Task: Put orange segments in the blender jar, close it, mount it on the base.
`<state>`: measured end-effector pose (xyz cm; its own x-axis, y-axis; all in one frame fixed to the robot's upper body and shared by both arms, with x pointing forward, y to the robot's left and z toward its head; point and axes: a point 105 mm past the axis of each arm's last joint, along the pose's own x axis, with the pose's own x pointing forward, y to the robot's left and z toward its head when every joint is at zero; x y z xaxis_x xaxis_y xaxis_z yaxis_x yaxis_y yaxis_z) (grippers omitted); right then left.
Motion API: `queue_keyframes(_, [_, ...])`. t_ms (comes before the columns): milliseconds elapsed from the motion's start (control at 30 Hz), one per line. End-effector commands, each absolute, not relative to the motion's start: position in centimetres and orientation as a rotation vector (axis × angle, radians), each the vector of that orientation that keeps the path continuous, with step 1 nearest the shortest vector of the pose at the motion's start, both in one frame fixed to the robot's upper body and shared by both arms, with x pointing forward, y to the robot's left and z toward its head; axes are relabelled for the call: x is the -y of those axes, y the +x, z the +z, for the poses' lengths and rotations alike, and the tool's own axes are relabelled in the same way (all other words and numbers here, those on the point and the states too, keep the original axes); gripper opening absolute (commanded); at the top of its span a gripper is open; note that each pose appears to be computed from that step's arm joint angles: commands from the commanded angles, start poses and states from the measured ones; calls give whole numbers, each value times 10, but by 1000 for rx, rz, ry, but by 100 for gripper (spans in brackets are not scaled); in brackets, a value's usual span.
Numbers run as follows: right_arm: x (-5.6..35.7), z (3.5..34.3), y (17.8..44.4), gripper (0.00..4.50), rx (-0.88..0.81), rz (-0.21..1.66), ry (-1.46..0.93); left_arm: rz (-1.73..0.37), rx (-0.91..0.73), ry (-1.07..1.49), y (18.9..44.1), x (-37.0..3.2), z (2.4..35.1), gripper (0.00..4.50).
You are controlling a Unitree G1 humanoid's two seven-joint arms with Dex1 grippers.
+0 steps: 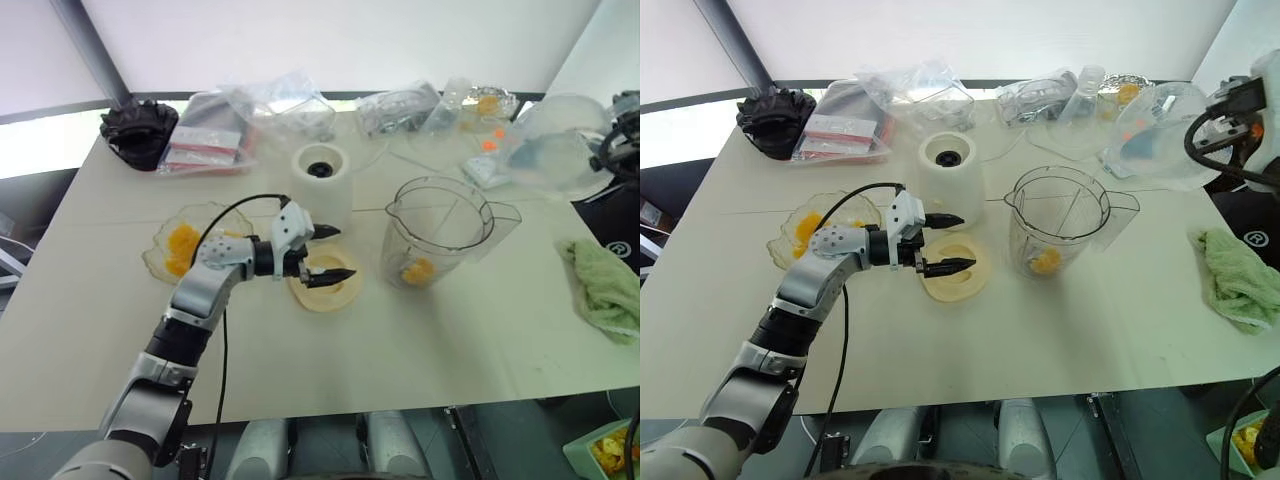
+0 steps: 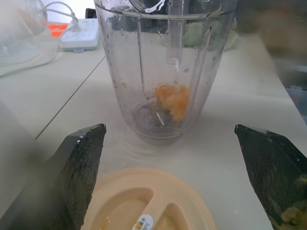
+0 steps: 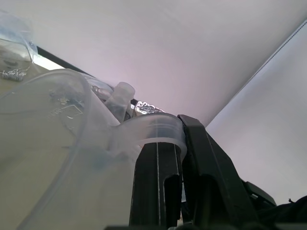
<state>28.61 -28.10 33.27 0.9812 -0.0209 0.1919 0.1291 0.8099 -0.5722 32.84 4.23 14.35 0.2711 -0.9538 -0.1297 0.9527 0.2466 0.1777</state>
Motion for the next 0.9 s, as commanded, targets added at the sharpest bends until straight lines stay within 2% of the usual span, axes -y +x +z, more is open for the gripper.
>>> queue_keyframes(33, [275,355,274,5,281,-107,-680,-1313,53,258,328,-39,154,450])
queue_keyframes(533, [308,341,272,5,236,-227,-356,-1322,56,253,327,-36,155,450])
queue_keyframes(667, [330,324,269,5,199,-308,-150,-1323,55,254,327,-36,154,450])
queue_keyframes(900, [353,294,267,5,174,-411,54,-1317,52,256,327,-37,155,450])
